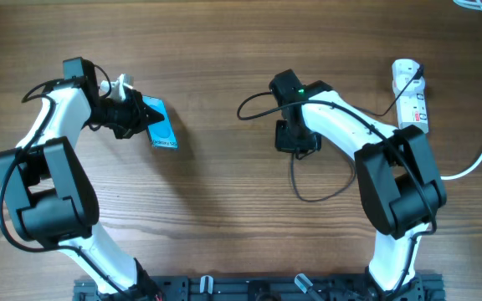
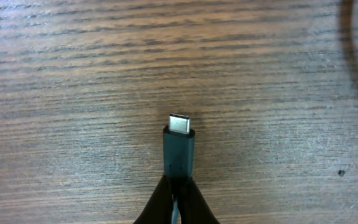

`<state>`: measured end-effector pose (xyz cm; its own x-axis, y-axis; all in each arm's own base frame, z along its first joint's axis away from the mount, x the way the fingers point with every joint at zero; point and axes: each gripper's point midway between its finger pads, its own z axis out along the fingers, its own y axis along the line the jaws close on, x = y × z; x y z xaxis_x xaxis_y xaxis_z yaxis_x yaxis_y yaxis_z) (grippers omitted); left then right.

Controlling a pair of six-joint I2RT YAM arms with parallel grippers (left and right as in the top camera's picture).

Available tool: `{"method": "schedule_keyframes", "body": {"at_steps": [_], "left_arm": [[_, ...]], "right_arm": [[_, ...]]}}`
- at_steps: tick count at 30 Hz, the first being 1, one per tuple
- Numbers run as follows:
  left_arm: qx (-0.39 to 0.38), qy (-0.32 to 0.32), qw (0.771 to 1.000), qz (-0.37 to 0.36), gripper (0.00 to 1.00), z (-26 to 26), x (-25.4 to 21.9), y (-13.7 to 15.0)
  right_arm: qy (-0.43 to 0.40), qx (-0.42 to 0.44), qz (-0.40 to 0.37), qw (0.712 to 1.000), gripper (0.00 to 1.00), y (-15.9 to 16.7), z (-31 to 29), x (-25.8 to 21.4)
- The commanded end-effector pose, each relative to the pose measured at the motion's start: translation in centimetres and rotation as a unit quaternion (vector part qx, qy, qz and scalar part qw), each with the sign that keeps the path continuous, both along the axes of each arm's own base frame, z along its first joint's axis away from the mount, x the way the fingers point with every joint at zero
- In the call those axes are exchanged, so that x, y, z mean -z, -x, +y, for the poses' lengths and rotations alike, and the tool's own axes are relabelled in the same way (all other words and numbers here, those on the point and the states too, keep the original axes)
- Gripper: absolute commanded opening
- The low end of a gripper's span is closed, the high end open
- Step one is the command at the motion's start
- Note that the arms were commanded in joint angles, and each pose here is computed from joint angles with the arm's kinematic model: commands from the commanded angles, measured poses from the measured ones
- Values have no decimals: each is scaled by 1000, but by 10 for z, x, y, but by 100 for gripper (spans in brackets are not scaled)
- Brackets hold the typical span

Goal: Plug charger to phone and switch on socket
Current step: 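Grasp the USB-C plug with the right gripper and lift it, then carry the plug with the right gripper toward the phone's bottom port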

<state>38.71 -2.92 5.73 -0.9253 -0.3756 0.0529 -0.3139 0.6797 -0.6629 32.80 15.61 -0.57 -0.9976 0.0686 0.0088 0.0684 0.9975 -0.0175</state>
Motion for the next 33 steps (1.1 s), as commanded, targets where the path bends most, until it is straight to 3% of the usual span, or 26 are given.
{"method": "schedule_keyframes", "body": {"at_steps": [1,4,6,8,11,18,21,33], "left_arm": [[8,36,999,-11,4,-10,-8,-1],[22,111,992,-64,4,-27,-45,-8],[32,144,984,-103,4,-35,-73,-11],[59,200,961,-181,4,-47,-127,-11],[73,225,946,-222,4,-52,-163,-6],[77,226,935,-262,4,-68,-217,3],[69,206,947,-238,4,-81,-208,1],[100,214,944,-231,4,-106,-208,9]], "right_arm": [[-29,-57,49,997,4,18,2,18],[-162,-159,-12,974,4,5,31,-40],[-252,-225,-71,938,4,6,49,-97],[-361,-332,-135,861,4,38,71,-175],[-407,-349,-145,832,4,60,80,-207],[-460,-343,-86,814,4,100,125,-219],[-478,-359,-97,796,4,109,159,-230],[-495,-318,-114,800,4,100,183,-244]]}}
